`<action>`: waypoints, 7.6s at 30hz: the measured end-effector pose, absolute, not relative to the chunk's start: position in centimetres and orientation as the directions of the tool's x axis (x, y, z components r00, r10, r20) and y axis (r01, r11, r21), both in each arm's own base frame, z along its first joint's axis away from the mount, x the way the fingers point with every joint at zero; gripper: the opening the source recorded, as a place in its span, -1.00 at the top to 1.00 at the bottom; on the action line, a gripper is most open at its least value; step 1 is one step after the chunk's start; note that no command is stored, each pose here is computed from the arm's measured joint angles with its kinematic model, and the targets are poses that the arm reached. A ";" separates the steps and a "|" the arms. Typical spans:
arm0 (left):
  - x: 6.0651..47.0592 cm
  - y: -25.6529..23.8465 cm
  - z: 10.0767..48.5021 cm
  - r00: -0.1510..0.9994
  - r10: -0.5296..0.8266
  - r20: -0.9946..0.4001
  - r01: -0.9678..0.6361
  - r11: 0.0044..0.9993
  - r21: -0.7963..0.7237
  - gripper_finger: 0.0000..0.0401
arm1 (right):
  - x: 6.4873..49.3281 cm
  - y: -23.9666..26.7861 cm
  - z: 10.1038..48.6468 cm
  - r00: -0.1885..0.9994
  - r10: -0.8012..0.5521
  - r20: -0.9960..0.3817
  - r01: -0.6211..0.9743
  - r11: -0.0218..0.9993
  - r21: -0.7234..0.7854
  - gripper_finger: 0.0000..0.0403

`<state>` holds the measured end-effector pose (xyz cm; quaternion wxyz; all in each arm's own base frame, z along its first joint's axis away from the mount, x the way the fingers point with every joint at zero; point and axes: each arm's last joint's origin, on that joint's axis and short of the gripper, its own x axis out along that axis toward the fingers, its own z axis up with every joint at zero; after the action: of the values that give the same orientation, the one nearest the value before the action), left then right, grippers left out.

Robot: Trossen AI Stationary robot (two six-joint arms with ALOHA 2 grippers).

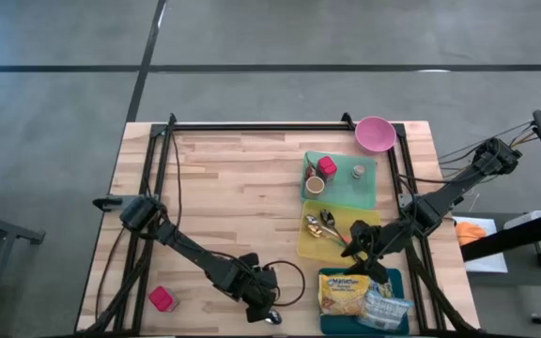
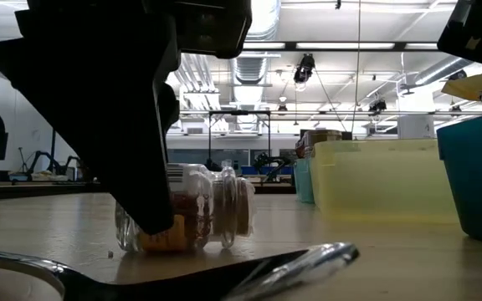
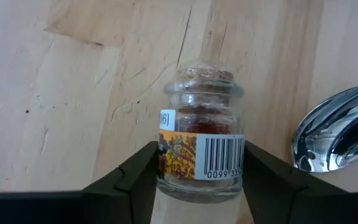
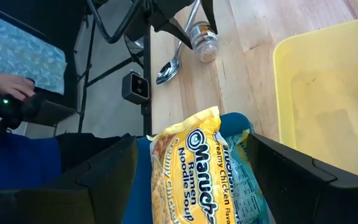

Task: Pick & Place Food Item
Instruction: Put the brown seasoning bottle into the green bin

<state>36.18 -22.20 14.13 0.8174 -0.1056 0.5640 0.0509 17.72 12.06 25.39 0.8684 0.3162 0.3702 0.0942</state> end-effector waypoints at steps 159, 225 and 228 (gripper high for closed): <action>43.1 -9.6 30.0 0.716 -0.667 -0.206 0.205 0.483 -0.851 -0.86 | 23.5 17.3 35.2 0.804 0.255 -0.537 -0.338 0.939 -0.060 0.17; 20.1 -5.0 32.2 0.929 -0.253 -0.272 0.112 0.889 -0.444 -0.88 | 19.0 -3.6 32.6 0.236 -0.137 -0.962 0.922 0.343 0.177 0.17; 20.1 -5.0 32.2 0.928 -0.256 -0.272 0.114 0.888 -0.445 -0.88 | 18.7 -4.6 31.4 0.198 -0.094 -0.976 0.934 0.321 0.159 0.17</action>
<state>20.09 -5.01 32.17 0.9578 -0.2157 0.1636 -0.0966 18.66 -4.61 31.38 0.6463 0.4261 0.4926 -0.3976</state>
